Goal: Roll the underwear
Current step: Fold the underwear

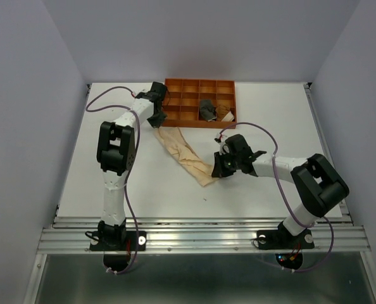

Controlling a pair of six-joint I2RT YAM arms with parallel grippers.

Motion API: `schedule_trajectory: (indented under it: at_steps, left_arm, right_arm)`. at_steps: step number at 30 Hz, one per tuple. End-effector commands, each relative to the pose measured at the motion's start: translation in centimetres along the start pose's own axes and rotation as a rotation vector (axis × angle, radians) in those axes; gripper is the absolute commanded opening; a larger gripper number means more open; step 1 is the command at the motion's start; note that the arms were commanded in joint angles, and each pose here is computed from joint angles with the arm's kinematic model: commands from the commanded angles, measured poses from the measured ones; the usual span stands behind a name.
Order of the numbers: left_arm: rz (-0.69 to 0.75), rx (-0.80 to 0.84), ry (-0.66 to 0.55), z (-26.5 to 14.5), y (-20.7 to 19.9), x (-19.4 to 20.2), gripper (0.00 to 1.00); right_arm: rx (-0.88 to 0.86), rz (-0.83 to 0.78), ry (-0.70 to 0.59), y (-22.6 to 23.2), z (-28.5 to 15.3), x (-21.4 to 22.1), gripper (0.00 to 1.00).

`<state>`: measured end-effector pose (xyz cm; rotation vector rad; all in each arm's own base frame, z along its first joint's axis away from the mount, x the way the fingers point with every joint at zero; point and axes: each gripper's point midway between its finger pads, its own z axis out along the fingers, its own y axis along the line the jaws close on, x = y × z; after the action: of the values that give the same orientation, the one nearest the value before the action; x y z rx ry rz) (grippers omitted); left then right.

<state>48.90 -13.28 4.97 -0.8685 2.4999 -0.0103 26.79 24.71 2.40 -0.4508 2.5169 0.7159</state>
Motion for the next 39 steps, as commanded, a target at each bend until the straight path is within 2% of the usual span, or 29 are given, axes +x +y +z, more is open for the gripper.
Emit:
schedule_trajectory:
  at_steps: [1,2,5,8,11,15,16,25,29,34,38,39]
  left_arm:
    - [-0.001,0.101,-0.068,-1.8,-2.7,-1.4,0.06]
    - [-0.003,0.113,-0.069,-2.0,-2.9,-1.5,0.00]
    - [-0.004,0.123,-0.100,-3.0,-3.2,-2.1,0.00]
    - [-0.023,0.071,-0.119,-3.5,-1.5,-2.0,0.00]
    - [-0.026,-0.004,-0.104,-3.8,1.4,-0.6,0.00]
    - [-0.029,-0.115,-0.079,-4.6,6.7,2.1,0.00]
    - [-0.046,-0.163,-0.076,-5.2,9.0,3.0,0.00]
    - [-0.073,-0.229,-0.011,-9.4,16.9,8.1,0.00]
    - [-0.110,-0.176,-0.042,-11.2,16.8,7.4,0.00]
    - [-0.131,-0.056,-0.161,-13.4,12.9,2.8,0.00]
    - [-0.122,-0.051,-0.204,-12.9,10.9,0.7,0.00]
    - [-0.106,-0.074,-0.189,-11.7,10.6,0.9,0.00]
  right_arm:
    - [0.040,-0.018,0.016,-1.0,0.5,0.2,0.16]
    - [0.038,-0.020,0.016,-1.0,0.6,0.2,0.16]
    - [0.045,-0.020,0.027,-1.2,0.6,0.5,0.17]
    - [0.039,-0.031,0.045,-1.2,0.6,1.0,0.12]
    - [0.007,-0.037,0.062,-0.8,0.4,1.7,0.12]
    - [-0.057,-0.041,0.085,0.2,0.5,2.1,0.12]
    - [-0.075,-0.043,0.089,0.6,0.5,2.1,0.12]
    - [-0.135,-0.151,0.142,2.7,-0.6,4.0,0.10]
    - [-0.137,-0.153,0.136,2.8,-0.7,3.9,0.09]
    - [-0.134,-0.147,0.159,2.6,-0.3,4.2,0.09]
    - [-0.126,-0.148,0.170,2.4,-0.1,4.3,0.08]
    - [-0.124,-0.151,0.173,2.4,-0.1,4.2,0.08]
